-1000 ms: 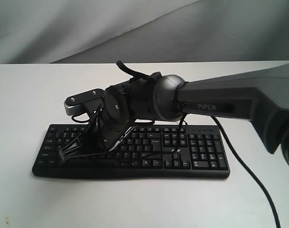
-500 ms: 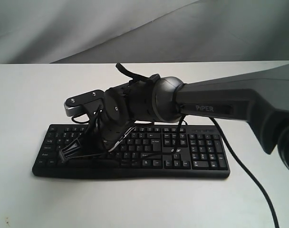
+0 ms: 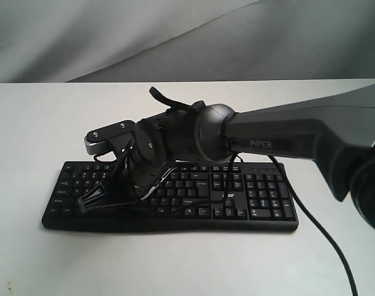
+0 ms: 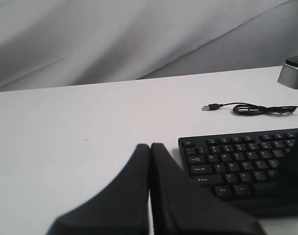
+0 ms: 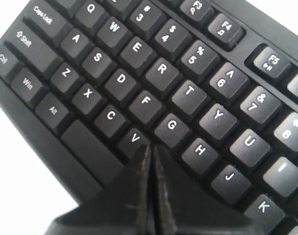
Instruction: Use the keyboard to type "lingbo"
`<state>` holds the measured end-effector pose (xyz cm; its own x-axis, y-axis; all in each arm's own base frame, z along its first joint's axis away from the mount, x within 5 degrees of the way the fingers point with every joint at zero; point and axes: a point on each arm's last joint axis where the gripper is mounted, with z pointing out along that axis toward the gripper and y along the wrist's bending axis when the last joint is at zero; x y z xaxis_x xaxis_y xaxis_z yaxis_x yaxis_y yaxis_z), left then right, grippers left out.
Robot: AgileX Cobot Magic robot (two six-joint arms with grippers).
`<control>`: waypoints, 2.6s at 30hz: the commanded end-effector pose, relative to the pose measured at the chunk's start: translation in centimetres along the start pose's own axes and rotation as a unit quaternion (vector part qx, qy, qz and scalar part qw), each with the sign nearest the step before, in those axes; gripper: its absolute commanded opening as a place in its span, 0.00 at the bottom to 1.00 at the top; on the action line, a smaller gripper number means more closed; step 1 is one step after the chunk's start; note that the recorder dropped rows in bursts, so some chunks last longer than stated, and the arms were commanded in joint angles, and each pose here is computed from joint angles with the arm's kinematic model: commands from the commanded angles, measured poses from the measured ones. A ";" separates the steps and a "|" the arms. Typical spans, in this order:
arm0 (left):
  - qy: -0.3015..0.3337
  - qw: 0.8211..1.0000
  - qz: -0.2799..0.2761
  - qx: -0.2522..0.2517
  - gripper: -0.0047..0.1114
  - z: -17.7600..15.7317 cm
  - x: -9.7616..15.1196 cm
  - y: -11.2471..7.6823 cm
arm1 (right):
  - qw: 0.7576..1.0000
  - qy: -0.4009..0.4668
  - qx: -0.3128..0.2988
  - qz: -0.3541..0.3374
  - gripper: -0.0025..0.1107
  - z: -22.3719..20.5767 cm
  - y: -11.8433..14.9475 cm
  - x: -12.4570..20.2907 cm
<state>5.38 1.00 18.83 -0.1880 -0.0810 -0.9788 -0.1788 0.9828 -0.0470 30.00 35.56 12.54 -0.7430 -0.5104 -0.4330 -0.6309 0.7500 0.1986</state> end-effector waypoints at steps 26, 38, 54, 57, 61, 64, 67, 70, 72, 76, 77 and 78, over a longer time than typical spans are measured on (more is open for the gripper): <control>-0.001 1.000 -0.006 0.000 0.04 0.0 0.1 0.0 | 1.000 -0.004 0.005 -0.003 0.02 0.3 -0.3 0.0; -0.001 1.000 -0.006 0.000 0.04 0.0 0.1 0.0 | 0.999 -0.035 0.009 -0.024 0.02 -2.3 0.1 -1.2; -0.001 1.000 -0.006 0.000 0.04 0.0 0.1 0.0 | 0.997 -0.038 0.066 0.020 0.02 -5.4 -3.9 -2.2; -0.001 1.000 -0.006 0.000 0.04 0.0 0.1 0.0 | 0.996 -0.035 0.073 0.039 0.02 -5.6 -5.1 -2.2; -0.001 1.000 -0.006 0.000 0.04 0.0 0.1 0.0 | 0.995 -0.028 0.078 0.054 0.02 -5.3 -6.2 -1.8; -0.001 1.000 -0.006 0.000 0.04 0.0 0.1 0.0 | 0.995 -0.016 0.076 0.065 0.02 -4.7 -6.6 -1.1; -0.001 1.000 -0.006 0.000 0.04 0.0 0.1 0.0 | 0.995 -0.009 0.077 0.062 0.02 -4.1 -6.6 -0.9; -0.001 1.000 -0.006 0.000 0.04 0.0 0.1 0.0 | 0.996 -0.015 0.070 0.062 0.02 -4.1 -6.5 -1.0; -0.001 1.000 -0.006 0.000 0.04 0.0 0.1 0.0 | 0.996 -0.016 0.060 0.064 0.02 -4.1 -6.3 -1.0; -0.001 1.000 -0.006 0.000 0.04 0.0 0.1 0.0 | 0.996 -0.007 0.049 0.071 0.02 -3.2 -6.1 -0.7; -0.001 1.000 -0.006 0.000 0.04 0.0 0.1 0.0 | 0.997 -0.005 0.048 0.063 0.02 -3.1 -5.9 -0.6; -0.001 1.000 -0.006 0.000 0.04 0.0 0.1 0.0 | 0.997 -0.004 0.047 0.059 0.02 -3.1 -5.7 -0.6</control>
<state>5.38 1.00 18.83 -0.1880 -0.0810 -0.9788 -0.1788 0.9828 -0.0470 33.72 29.89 14.59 -0.8204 -0.3918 -0.4165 -0.4927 0.8540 0.1670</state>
